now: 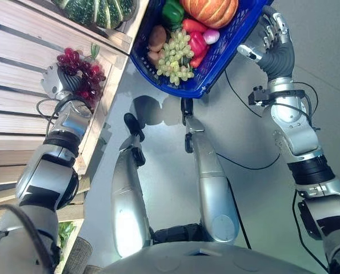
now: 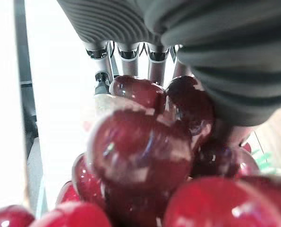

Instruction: Pick up fruits and vegetables into the basket

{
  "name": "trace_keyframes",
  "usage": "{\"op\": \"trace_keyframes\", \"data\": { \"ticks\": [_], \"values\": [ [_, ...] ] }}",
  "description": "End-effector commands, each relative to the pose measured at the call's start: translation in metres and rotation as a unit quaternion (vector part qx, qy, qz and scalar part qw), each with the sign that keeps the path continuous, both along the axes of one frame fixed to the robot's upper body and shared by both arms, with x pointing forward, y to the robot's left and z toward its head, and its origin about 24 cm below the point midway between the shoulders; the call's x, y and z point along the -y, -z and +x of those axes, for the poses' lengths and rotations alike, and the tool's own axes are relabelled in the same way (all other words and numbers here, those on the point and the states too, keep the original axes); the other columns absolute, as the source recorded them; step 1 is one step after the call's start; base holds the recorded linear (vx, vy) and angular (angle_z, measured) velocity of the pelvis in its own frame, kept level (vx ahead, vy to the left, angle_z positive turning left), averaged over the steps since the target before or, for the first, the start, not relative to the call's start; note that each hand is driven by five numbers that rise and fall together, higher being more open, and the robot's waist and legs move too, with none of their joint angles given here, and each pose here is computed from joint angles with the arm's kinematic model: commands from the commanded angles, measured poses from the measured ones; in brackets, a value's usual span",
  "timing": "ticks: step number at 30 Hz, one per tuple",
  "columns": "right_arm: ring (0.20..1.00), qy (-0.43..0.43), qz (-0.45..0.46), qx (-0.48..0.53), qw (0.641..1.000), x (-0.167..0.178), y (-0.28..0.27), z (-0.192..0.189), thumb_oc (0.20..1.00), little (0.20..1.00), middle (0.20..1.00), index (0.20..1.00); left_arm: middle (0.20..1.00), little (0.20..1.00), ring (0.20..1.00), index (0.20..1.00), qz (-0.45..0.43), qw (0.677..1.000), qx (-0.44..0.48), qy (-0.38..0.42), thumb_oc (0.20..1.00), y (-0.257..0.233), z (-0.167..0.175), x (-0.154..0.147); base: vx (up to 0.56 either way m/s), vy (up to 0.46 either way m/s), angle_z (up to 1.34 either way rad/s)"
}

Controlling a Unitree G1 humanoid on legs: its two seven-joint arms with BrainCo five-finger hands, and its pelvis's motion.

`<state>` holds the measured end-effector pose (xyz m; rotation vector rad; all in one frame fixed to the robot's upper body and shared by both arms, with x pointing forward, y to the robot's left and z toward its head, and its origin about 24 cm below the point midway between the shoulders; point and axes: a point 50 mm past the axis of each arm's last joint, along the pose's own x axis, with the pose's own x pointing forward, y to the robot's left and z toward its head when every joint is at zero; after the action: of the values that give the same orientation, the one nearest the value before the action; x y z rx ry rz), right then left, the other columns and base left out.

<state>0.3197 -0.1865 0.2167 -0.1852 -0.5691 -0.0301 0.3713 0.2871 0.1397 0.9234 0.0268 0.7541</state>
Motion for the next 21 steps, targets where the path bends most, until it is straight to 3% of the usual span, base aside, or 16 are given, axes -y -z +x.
{"op": "trace_keyframes", "data": {
  "ticks": [1,10,21],
  "values": [
    [1.000,-0.010,0.017,0.057,0.998,0.001,-0.013,-0.016,1.000,1.000,1.000,1.000,0.200,0.200,0.200,0.200,-0.042,0.999,0.018,-0.004,0.200,0.012,-0.007,-0.003,0.00,0.000,0.00],
    [1.000,-0.022,-0.002,0.017,1.000,0.000,0.006,-0.021,1.000,1.000,1.000,1.000,0.200,0.200,0.200,0.200,-0.134,0.983,0.115,0.058,0.200,0.007,-0.018,0.001,0.00,0.006,0.01],
    [1.000,-0.084,-0.029,-0.003,0.996,-0.019,0.003,-0.023,1.000,1.000,1.000,1.000,0.200,0.200,0.200,0.200,-0.136,0.950,0.212,0.183,0.200,-0.034,-0.029,0.023,0.01,0.003,0.05]
  ]
}}
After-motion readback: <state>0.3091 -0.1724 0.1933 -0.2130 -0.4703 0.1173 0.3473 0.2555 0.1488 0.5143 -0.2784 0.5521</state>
